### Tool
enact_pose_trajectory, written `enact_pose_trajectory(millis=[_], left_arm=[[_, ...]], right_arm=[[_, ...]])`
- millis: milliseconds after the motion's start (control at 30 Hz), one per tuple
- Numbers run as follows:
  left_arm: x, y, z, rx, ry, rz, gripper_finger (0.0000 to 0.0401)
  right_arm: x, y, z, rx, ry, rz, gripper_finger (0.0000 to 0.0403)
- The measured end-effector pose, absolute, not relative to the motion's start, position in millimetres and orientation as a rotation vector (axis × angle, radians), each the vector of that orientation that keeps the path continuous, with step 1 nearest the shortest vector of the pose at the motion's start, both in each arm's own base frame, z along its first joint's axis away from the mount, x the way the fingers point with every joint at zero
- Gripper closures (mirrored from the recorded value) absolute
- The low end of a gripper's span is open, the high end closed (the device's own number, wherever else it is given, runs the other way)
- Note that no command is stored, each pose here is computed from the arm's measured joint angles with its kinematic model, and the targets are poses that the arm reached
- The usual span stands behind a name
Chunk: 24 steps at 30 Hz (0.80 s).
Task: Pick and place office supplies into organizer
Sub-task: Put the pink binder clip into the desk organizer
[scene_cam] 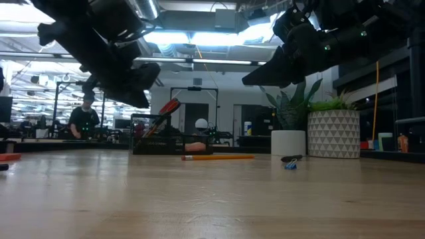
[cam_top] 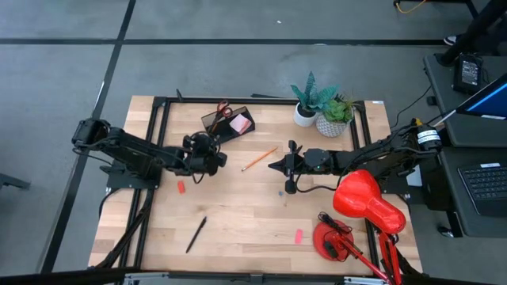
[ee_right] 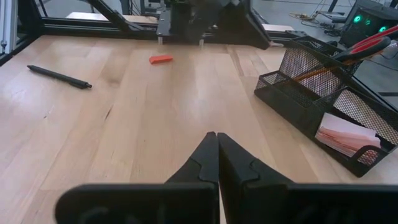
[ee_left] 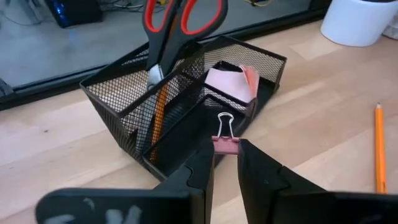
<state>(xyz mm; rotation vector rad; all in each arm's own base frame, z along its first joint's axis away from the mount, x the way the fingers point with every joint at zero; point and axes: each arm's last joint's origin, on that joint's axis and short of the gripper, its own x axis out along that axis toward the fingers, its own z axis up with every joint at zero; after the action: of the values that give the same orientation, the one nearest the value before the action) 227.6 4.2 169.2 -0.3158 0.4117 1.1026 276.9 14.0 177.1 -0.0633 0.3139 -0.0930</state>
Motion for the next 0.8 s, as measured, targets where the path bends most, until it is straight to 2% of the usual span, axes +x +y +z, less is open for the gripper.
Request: enact_pose_trajectory(millis=[467,800], left_arm=[[228.0,10.8,168.5,-0.324,0.408,1.130,0.0351],[244.4,28.0,145.6,-0.333,0.461,1.146,0.0351]], right_arm=[[276.6,14.0,176.4,-0.064,0.322,-0.093,0.0402],[276.6,14.2,176.4,-0.064,0.322,-0.092,0.0402]])
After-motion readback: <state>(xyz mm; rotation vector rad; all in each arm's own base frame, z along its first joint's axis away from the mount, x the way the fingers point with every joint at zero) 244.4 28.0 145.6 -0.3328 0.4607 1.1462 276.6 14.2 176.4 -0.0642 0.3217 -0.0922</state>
